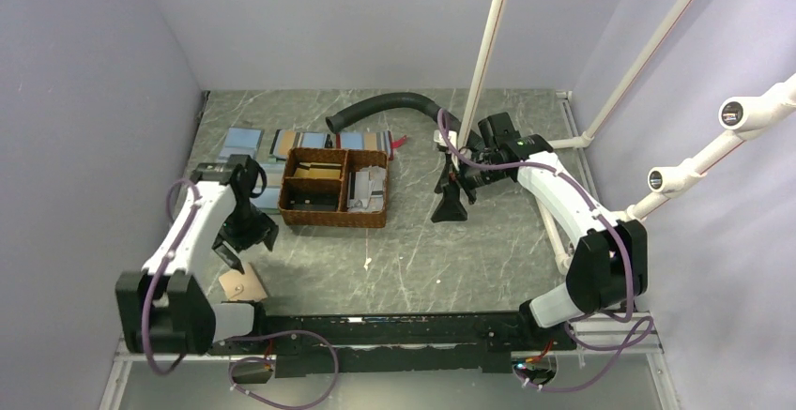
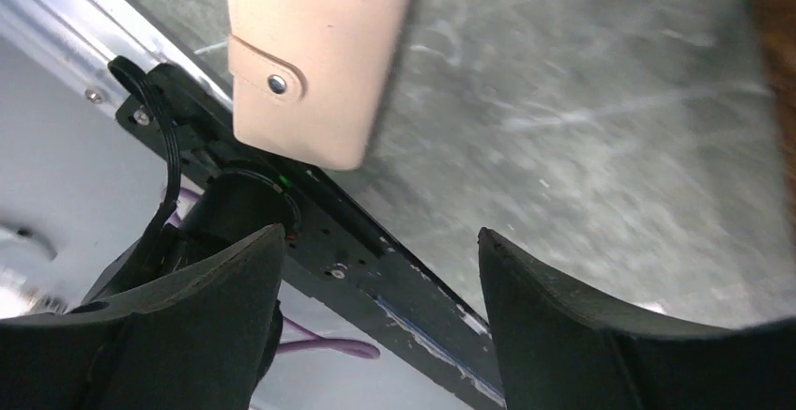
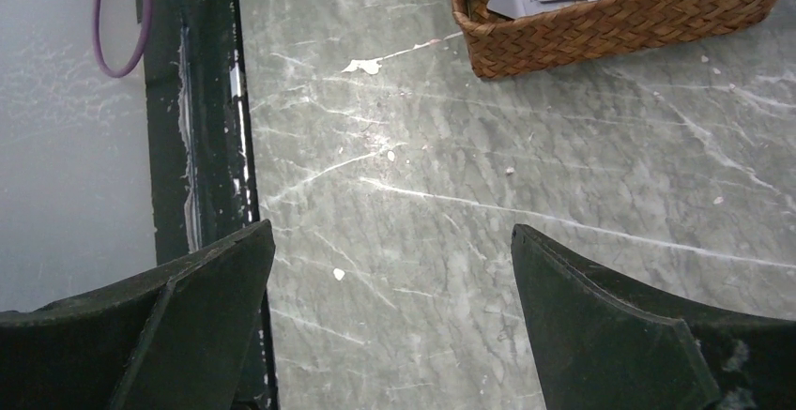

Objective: Take the credit cards out of the card holder
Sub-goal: Pick up the card holder from the corner of the board.

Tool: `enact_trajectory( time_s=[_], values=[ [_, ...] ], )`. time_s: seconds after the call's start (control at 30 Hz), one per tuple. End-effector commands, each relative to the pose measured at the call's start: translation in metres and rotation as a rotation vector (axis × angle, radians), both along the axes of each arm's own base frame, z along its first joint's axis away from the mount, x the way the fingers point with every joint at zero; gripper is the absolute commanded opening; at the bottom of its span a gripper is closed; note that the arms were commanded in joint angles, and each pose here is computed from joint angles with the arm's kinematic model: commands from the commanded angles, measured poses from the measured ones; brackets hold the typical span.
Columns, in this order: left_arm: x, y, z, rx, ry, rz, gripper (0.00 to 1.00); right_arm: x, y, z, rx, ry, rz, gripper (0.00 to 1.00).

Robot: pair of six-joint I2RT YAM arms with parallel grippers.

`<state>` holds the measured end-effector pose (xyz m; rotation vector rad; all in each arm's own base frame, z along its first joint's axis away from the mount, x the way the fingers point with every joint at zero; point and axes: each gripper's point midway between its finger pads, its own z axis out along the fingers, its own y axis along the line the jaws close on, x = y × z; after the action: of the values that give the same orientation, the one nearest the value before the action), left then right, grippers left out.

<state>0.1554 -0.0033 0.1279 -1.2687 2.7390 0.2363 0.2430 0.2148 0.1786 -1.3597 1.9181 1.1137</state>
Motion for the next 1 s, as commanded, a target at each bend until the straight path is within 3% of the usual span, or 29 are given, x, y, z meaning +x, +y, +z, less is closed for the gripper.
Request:
enact_trajectory(
  time_s=[0.0, 0.23, 0.33, 0.53, 0.63, 0.73, 0.87, 0.97],
  values=[
    [-0.016, 0.015, -0.037, 0.111, 0.152, 0.118, 0.80, 0.013, 0.005, 0.015, 0.057, -0.070, -0.004, 1.00],
    [0.003, 0.038, -0.076, 0.238, 0.080, 0.111, 0.74, 0.014, -0.003, 0.016, 0.062, -0.067, -0.032, 1.00],
    [0.009, 0.039, -0.094, 0.232, 0.058, 0.117, 0.74, 0.014, -0.003, 0.018, 0.067, -0.070, -0.035, 1.00],
    [0.008, 0.048, -0.109, 0.276, 0.099, 0.155, 0.72, 0.009, -0.005, 0.018, 0.069, -0.074, -0.031, 1.00],
    [0.000, 0.050, -0.116, 0.271, 0.145, 0.209, 0.65, 0.008, -0.007, 0.018, 0.066, -0.077, -0.033, 1.00],
    [-0.008, 0.047, -0.120, 0.257, 0.180, 0.247, 0.46, 0.009, -0.008, 0.020, 0.063, -0.086, -0.040, 1.00],
    [0.006, 0.043, -0.108, 0.217, 0.081, 0.237, 0.12, 0.011, -0.012, 0.020, 0.052, -0.094, -0.054, 1.00],
    [0.026, 0.033, -0.085, 0.151, -0.028, 0.203, 0.00, 0.012, -0.015, 0.018, 0.043, -0.097, -0.063, 1.00]
  ],
)
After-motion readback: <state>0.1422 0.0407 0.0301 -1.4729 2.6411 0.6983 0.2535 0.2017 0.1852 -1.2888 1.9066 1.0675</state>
